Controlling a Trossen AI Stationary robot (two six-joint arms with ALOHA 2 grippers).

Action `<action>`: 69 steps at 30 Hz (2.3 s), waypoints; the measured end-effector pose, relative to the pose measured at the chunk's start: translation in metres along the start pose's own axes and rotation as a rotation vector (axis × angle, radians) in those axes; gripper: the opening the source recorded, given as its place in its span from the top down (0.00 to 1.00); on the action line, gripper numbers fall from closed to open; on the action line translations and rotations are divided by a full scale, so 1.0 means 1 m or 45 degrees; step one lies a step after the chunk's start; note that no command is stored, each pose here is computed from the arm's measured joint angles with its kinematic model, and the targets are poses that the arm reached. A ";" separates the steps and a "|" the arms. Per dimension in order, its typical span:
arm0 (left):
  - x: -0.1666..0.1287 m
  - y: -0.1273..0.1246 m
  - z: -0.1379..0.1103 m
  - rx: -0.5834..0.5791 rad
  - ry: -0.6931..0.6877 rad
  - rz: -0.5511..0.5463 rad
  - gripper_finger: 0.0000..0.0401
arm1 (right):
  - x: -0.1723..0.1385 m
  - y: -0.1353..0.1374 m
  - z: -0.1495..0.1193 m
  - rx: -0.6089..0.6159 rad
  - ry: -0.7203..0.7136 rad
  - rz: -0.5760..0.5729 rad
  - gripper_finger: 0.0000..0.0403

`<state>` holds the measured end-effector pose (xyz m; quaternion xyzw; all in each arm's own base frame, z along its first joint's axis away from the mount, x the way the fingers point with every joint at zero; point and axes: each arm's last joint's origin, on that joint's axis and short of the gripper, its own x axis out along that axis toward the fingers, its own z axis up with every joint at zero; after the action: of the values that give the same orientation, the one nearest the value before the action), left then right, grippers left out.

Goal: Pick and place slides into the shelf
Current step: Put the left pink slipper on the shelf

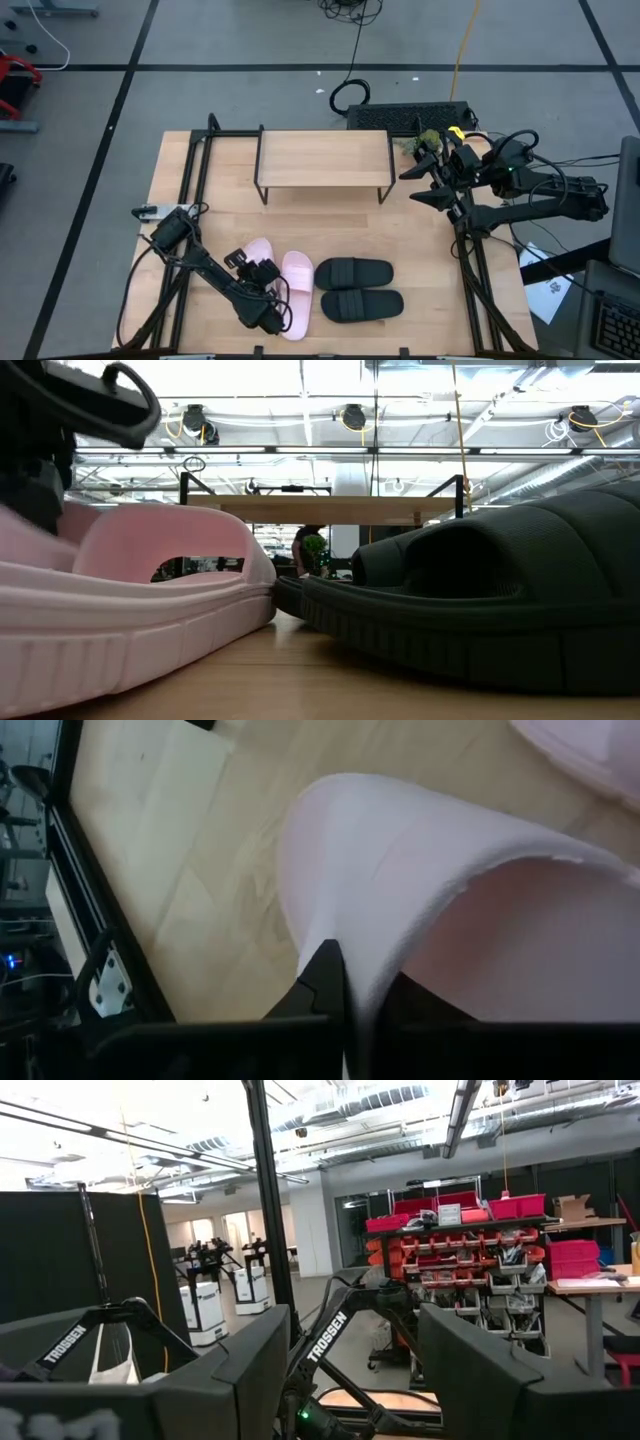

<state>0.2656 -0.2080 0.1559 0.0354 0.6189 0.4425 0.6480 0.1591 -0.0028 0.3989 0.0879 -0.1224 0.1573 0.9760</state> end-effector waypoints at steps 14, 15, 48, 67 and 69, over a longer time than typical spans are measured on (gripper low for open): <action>-0.024 0.011 0.001 0.020 -0.025 -0.075 1.00 | 0.000 0.000 0.000 0.001 0.003 -0.002 0.48; -0.025 0.013 0.002 0.035 -0.026 -0.079 1.00 | 0.000 0.000 0.000 0.001 0.003 -0.003 0.48; -0.084 0.211 0.168 0.282 -0.672 0.066 1.00 | 0.027 -0.015 0.006 -0.072 -0.319 -0.169 0.48; -0.006 0.284 0.249 0.223 -0.388 0.146 1.00 | 0.026 -0.020 0.005 -0.159 -0.333 -0.382 0.48; 0.000 0.282 0.253 0.210 -0.362 0.142 1.00 | 0.026 -0.020 0.005 -0.178 -0.329 -0.385 0.48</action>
<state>0.3266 0.0902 0.3817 0.1849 0.5523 0.4162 0.6983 0.1885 -0.0152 0.4081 0.0569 -0.2427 -0.0124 0.9684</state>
